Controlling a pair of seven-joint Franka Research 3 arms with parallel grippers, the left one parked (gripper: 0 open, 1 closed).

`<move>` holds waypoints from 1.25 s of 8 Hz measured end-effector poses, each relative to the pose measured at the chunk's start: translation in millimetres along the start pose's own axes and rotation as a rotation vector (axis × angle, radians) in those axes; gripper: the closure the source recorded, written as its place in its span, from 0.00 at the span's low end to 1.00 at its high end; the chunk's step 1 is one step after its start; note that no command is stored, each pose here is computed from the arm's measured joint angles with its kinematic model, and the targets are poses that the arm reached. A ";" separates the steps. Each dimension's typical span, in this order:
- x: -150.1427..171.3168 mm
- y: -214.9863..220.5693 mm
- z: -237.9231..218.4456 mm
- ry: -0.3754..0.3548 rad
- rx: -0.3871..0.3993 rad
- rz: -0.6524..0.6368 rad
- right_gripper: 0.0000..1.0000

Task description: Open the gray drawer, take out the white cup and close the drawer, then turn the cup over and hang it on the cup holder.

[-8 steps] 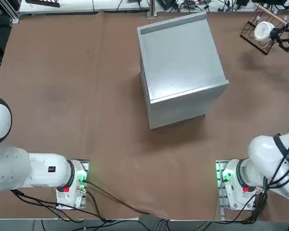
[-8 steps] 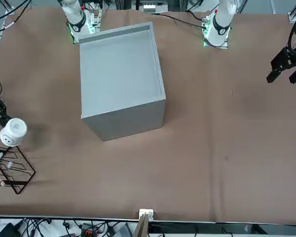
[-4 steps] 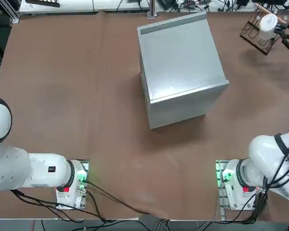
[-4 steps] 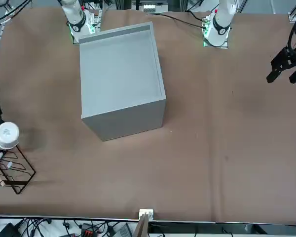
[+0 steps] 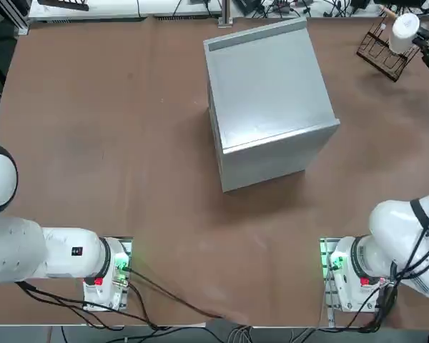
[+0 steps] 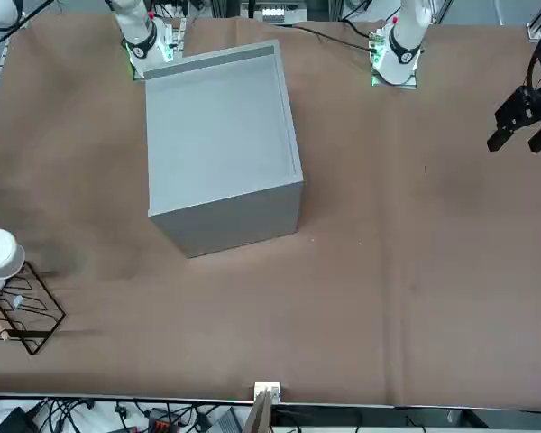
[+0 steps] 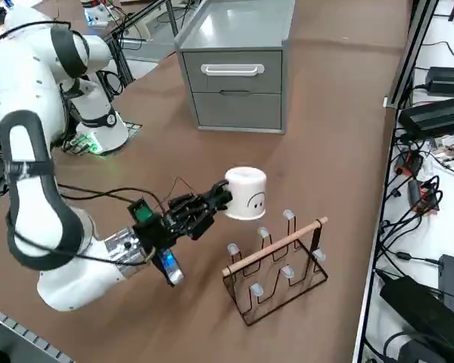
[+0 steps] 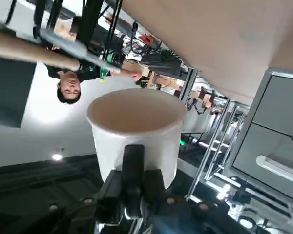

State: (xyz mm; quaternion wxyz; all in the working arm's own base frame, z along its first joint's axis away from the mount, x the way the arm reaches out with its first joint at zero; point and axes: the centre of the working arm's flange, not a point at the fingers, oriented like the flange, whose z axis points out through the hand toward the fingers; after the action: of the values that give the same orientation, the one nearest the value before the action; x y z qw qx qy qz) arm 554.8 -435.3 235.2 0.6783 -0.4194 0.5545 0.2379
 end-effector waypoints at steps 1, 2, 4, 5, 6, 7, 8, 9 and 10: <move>2.6 1.2 -3.1 -0.004 0.008 0.050 0.81; -0.3 -2.0 -4.7 -0.005 0.014 0.101 0.81; -3.6 -11.7 -8.9 0.017 0.052 0.188 0.81; -3.0 -16.6 -11.6 0.022 0.094 0.230 0.81; -5.6 -22.2 -13.6 0.011 0.128 0.245 0.81; -10.4 -27.5 -15.0 0.006 0.140 0.238 0.81; -13.0 -29.9 -15.5 0.006 0.143 0.225 0.81; -10.1 -28.4 -15.4 0.001 0.148 0.204 0.81; 0.3 -23.2 -15.2 -0.016 0.167 0.193 0.81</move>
State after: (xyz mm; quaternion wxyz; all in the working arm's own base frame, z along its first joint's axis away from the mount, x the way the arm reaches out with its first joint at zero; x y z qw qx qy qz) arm 564.7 -460.5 241.4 0.6892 -0.3040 0.6049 0.2584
